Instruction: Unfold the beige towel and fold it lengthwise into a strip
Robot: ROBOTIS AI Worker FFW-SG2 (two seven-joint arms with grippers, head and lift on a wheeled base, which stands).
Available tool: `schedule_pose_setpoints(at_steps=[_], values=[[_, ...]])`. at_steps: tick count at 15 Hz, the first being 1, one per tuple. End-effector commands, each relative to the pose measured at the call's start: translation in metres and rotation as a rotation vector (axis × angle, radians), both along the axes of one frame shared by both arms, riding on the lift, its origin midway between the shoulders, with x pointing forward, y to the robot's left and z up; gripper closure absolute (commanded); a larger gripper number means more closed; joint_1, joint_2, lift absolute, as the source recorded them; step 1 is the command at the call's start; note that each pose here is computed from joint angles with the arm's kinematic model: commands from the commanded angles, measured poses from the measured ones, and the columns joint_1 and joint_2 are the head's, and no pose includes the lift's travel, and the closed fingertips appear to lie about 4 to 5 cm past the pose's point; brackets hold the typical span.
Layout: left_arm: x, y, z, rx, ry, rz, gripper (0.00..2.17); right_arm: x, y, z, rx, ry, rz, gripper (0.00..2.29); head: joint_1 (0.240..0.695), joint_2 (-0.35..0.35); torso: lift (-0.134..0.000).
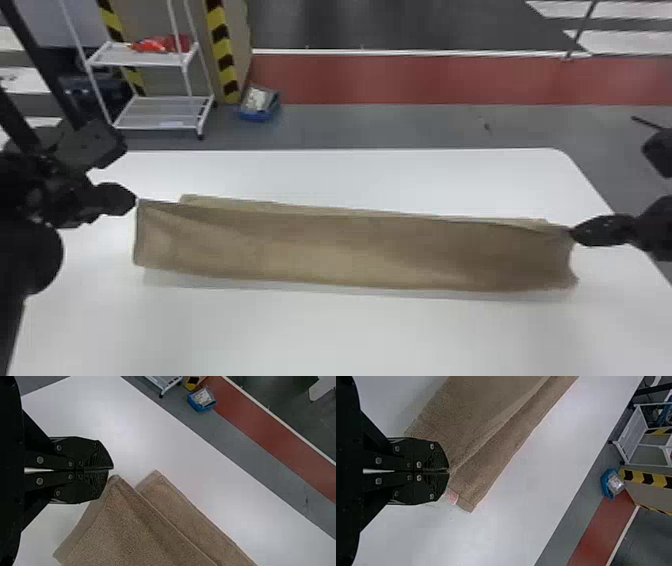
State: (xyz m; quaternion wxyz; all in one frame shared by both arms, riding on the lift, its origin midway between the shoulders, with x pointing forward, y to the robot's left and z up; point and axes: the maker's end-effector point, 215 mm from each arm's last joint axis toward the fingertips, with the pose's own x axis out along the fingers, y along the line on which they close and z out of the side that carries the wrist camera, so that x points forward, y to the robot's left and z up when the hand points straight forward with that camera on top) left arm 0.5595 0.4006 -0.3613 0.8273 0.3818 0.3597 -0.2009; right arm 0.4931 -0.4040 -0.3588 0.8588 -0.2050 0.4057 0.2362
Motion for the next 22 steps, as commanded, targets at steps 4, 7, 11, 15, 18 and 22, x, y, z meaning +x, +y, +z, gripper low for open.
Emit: schedule_pose_setpoints(at_steps=[4,7,11,15,18,22], values=[[0.017,0.003,-0.007,-0.011,0.001,0.021,1.61,0.024,0.013,-0.004,-0.007,0.028,0.021,1.45,0.695,0.004,-0.126],[0.021,0.006,-0.017,-0.007,0.002,0.038,1.61,0.028,0.016,-0.015,-0.018,0.057,0.025,1.45,0.695,0.013,-0.126],[0.025,0.007,-0.009,-0.018,-0.023,0.048,1.61,0.034,0.015,-0.017,-0.013,0.066,0.02,1.45,0.695,0.019,-0.126],[0.031,0.004,0.008,-0.033,-0.061,0.044,1.61,0.036,0.01,-0.014,-0.009,0.058,0.011,1.45,0.695,0.017,-0.126],[0.04,-0.012,0.014,-0.055,-0.081,0.033,1.61,0.037,0.009,-0.013,-0.004,0.057,0.007,1.45,0.695,0.007,-0.126],[0.052,-0.025,0.027,-0.06,-0.111,0.02,1.61,0.037,0.003,-0.016,-0.012,0.067,0.0,1.45,0.695,-0.012,-0.126]])
